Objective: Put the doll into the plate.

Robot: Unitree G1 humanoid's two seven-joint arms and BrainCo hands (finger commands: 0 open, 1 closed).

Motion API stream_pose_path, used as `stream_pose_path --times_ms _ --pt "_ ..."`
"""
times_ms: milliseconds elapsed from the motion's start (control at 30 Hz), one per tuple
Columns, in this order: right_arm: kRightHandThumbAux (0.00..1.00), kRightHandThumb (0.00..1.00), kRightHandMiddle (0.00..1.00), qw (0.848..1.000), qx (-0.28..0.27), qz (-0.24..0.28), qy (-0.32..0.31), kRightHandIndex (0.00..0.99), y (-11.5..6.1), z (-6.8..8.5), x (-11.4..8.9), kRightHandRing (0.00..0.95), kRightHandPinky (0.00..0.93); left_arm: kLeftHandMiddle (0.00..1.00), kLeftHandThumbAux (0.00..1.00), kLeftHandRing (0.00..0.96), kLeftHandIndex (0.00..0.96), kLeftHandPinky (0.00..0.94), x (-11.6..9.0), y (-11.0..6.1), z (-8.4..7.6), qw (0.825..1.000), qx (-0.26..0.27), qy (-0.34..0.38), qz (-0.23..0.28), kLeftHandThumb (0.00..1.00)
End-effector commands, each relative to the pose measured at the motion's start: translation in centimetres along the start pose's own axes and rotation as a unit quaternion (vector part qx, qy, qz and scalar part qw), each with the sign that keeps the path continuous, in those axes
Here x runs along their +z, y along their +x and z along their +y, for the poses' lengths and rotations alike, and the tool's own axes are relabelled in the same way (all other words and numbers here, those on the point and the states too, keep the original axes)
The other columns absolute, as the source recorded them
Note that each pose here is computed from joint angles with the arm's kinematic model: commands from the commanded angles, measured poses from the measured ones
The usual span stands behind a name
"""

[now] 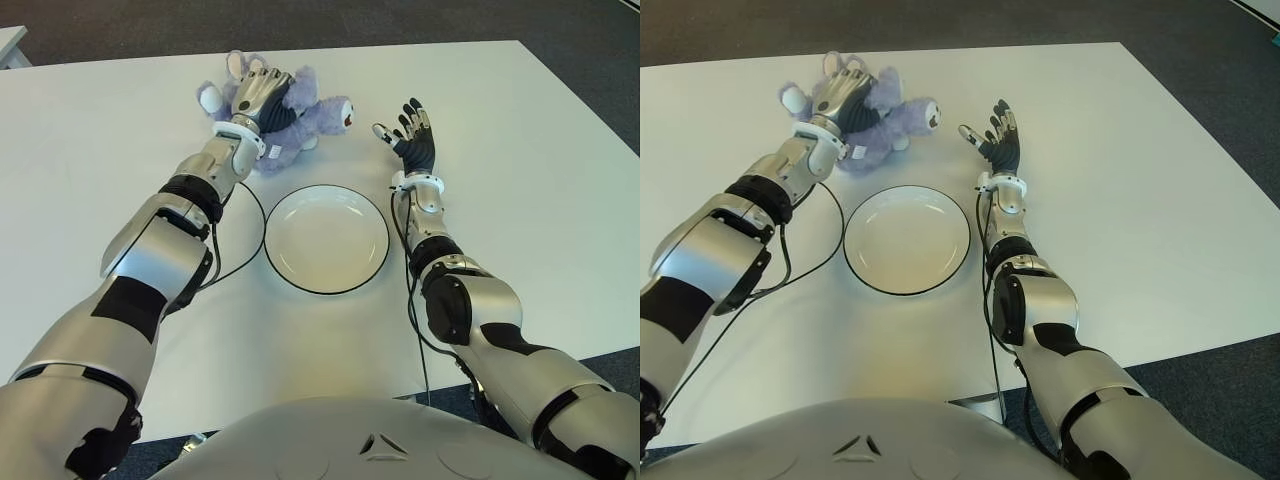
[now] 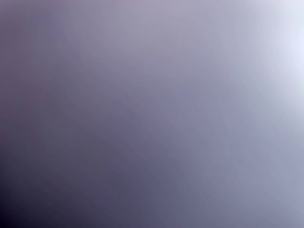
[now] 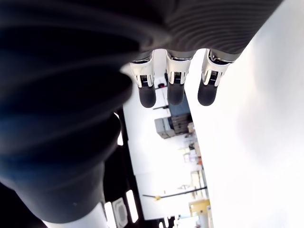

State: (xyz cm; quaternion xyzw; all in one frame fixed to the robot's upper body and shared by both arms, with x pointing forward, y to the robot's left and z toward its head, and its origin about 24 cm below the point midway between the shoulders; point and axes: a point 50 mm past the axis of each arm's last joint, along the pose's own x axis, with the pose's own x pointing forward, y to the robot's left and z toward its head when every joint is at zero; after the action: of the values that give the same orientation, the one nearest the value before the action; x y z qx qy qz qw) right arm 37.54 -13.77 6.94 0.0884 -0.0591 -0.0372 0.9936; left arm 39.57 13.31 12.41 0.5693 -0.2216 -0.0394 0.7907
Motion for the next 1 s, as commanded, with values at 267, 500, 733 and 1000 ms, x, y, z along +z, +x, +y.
stream_pose_path --times_ms 267,500,733,1000 --pt "0.902 0.141 0.053 0.999 -0.015 0.043 0.006 0.072 -1.3 -0.5 -2.3 0.041 0.075 0.824 0.663 0.818 0.746 0.797 -0.8 -0.5 0.8 1.0 0.028 0.001 -0.004 0.798" --pt "0.896 0.143 0.049 0.999 -0.016 0.044 0.002 0.073 -1.3 -0.5 -2.3 0.038 0.077 0.832 0.661 0.826 0.757 0.807 -0.8 -0.3 1.5 0.999 0.041 0.003 -0.016 0.835" --pt "0.904 0.147 0.051 0.999 -0.015 0.044 0.003 0.073 -1.4 -0.5 -2.3 0.039 0.076 0.831 0.656 0.824 0.757 0.808 -0.7 -0.1 2.5 0.998 0.054 -0.007 -0.031 0.85" --pt "0.904 0.154 0.052 0.999 -0.015 0.046 0.004 0.068 -1.3 -0.5 -2.3 0.04 0.075 0.836 0.659 0.828 0.756 0.819 -0.3 -0.1 3.3 0.996 0.069 -0.016 -0.052 0.852"
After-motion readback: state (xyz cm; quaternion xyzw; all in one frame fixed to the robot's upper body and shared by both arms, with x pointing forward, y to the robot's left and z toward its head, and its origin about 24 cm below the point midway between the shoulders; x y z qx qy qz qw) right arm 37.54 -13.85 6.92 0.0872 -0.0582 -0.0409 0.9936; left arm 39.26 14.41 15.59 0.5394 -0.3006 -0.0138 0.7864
